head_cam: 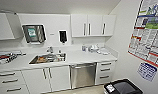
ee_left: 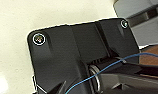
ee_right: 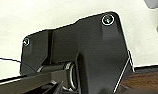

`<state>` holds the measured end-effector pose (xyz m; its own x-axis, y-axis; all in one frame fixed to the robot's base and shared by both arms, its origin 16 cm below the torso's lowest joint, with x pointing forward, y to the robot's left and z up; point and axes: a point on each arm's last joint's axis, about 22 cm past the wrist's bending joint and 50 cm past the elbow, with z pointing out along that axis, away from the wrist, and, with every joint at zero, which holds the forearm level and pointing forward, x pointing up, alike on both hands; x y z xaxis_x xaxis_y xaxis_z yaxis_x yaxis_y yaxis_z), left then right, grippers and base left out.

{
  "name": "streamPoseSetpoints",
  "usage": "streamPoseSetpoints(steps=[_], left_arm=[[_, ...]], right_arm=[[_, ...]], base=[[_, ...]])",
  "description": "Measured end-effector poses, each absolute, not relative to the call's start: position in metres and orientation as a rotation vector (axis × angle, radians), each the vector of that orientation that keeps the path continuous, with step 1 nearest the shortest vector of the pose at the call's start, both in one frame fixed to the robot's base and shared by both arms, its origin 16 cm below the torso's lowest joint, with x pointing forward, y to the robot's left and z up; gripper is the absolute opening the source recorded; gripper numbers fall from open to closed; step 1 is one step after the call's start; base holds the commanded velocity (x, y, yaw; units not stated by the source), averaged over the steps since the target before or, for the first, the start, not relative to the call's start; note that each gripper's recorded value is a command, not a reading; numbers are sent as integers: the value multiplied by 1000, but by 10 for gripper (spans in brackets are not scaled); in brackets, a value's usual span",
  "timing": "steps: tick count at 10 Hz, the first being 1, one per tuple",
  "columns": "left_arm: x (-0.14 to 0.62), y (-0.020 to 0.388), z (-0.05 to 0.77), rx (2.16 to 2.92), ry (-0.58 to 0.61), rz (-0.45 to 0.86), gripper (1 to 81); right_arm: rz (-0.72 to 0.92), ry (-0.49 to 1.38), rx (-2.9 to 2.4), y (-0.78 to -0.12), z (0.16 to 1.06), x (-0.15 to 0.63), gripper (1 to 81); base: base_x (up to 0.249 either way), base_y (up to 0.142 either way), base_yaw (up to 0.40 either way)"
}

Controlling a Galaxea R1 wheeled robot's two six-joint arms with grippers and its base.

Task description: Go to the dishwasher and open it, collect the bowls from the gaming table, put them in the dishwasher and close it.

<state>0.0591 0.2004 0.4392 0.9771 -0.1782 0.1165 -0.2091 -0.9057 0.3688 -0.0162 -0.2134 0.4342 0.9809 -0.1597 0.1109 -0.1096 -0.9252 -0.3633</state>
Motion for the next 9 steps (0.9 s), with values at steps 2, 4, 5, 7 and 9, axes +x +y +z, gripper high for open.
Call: streamPoseSetpoints(steps=[2, 4, 5, 7, 9], left_arm=[[59, 201, 439, 2737, -279, 114, 811], [59, 201, 439, 2737, -278, 114, 811], [59, 201, 439, 2737, -278, 114, 811], [60, 204, 439, 2741, -279, 116, 811], [60, 205, 439, 2741, -279, 116, 811]], right_arm=[[-194, 195, -2767, -216, 434, -18, 811], [-193, 195, -2774, -221, 434, -19, 811], [-195, 194, -2774, -221, 434, -17, 811], [-198, 193, -2773, -221, 434, -15, 811], [-197, 194, -2772, -220, 434, -15, 811]], base=[[102, 0, 0], [102, 0, 0], [102, 0, 0], [102, 0, 0], [102, 0, 0]])
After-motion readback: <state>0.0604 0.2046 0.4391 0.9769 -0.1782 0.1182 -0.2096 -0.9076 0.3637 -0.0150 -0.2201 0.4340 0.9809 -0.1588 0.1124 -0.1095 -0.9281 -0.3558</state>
